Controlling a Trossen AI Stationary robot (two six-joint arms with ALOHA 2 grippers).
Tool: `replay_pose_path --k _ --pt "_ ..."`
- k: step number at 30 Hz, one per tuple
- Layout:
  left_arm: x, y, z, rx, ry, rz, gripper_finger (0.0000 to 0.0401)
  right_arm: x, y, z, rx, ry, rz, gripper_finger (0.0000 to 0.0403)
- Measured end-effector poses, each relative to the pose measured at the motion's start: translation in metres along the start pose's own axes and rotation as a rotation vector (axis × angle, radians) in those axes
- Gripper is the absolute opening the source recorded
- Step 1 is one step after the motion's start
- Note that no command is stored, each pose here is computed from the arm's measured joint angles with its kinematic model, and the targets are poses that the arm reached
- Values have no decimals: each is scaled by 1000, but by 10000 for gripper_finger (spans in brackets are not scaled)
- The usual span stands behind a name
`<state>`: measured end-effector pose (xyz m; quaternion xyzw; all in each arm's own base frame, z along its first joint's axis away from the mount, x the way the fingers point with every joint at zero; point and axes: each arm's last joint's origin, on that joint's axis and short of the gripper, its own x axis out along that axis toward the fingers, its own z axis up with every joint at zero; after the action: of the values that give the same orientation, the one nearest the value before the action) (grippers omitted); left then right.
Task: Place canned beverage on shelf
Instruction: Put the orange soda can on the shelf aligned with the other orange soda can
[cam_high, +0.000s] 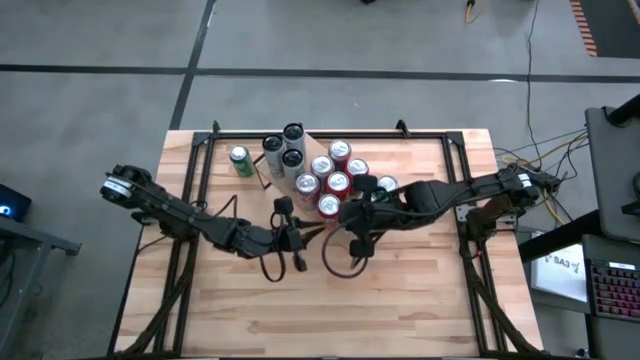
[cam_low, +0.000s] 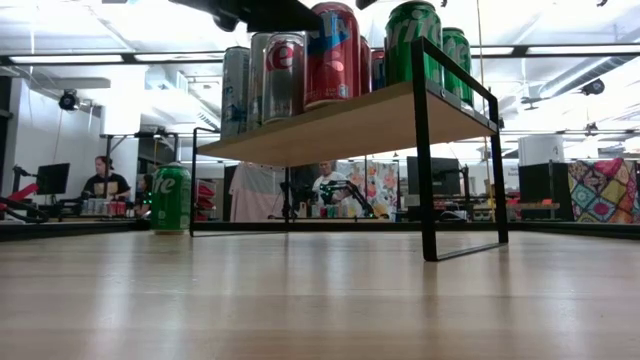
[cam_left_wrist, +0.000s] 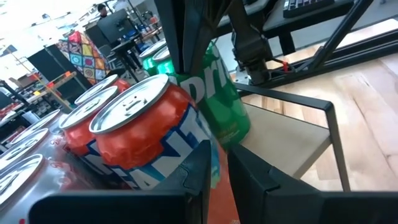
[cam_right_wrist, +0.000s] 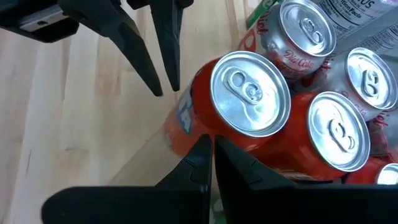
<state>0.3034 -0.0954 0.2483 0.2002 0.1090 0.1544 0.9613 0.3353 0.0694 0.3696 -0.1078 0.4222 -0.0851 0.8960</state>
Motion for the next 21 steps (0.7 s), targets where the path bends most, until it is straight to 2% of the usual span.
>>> replay_pose_path --k 21 --pt "4 6 -2 -16 20 51 38 3 -3 2 -8 -9 -5 9"
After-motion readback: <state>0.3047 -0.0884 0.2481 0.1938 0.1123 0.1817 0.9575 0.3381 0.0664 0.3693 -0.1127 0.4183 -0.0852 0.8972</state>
